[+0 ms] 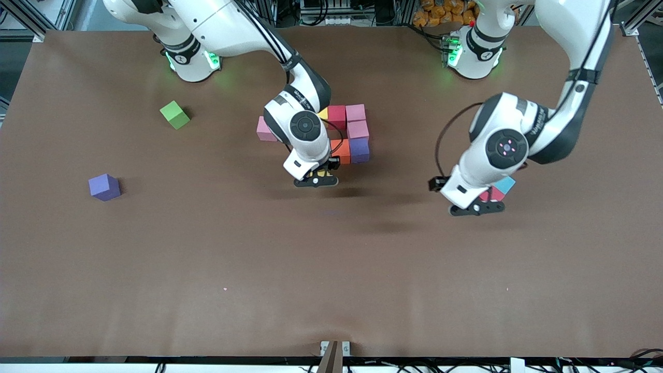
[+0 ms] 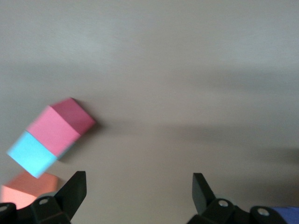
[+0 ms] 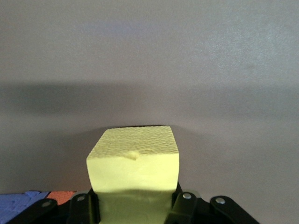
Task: Form number 2 with 11 blocks
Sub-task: 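Place yellow below cyan with the right gripper while the left gripper grasps pink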
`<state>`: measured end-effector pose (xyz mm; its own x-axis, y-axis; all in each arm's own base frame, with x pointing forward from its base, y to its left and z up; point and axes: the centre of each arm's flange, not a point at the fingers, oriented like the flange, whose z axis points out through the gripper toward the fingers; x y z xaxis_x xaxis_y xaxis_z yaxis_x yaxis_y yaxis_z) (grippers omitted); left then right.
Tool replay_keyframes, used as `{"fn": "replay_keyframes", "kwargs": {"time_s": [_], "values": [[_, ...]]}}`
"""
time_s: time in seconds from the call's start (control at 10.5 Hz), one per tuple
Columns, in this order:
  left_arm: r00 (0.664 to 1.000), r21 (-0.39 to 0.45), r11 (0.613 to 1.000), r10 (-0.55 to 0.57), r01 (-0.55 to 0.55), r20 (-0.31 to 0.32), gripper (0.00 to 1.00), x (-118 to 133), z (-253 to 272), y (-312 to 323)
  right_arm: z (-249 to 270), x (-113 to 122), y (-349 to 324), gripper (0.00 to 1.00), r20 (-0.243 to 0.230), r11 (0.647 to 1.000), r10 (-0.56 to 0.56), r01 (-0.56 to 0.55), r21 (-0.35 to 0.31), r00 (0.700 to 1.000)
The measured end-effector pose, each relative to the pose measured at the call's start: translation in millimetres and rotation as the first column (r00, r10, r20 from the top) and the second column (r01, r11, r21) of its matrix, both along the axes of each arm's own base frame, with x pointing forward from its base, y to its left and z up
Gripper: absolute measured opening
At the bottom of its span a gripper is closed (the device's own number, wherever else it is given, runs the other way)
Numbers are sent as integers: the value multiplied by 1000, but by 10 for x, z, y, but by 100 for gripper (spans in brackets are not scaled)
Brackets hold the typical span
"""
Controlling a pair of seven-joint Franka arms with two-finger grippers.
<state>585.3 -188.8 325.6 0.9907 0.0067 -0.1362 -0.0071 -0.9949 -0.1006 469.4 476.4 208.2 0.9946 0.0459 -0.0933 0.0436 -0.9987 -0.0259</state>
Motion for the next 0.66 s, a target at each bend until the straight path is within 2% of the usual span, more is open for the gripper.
{"fn": "replay_keyframes", "kwargs": {"time_s": [0.19,0.38,0.66], "values": [[992,-20,992,-124,124,-21,100,166,-148,565,-69,-54,37,53,-3,1000,4,-4,-12,1000],[973,-54,972,-231,230,-11,100,235,-212,1043,-66,-95,82,53,1,1000,-1,1,-16,1000],[903,-35,903,-429,429,20,100,114,-504,1158,-65,-117,105,53,2,1000,-6,6,-17,1000]]}}
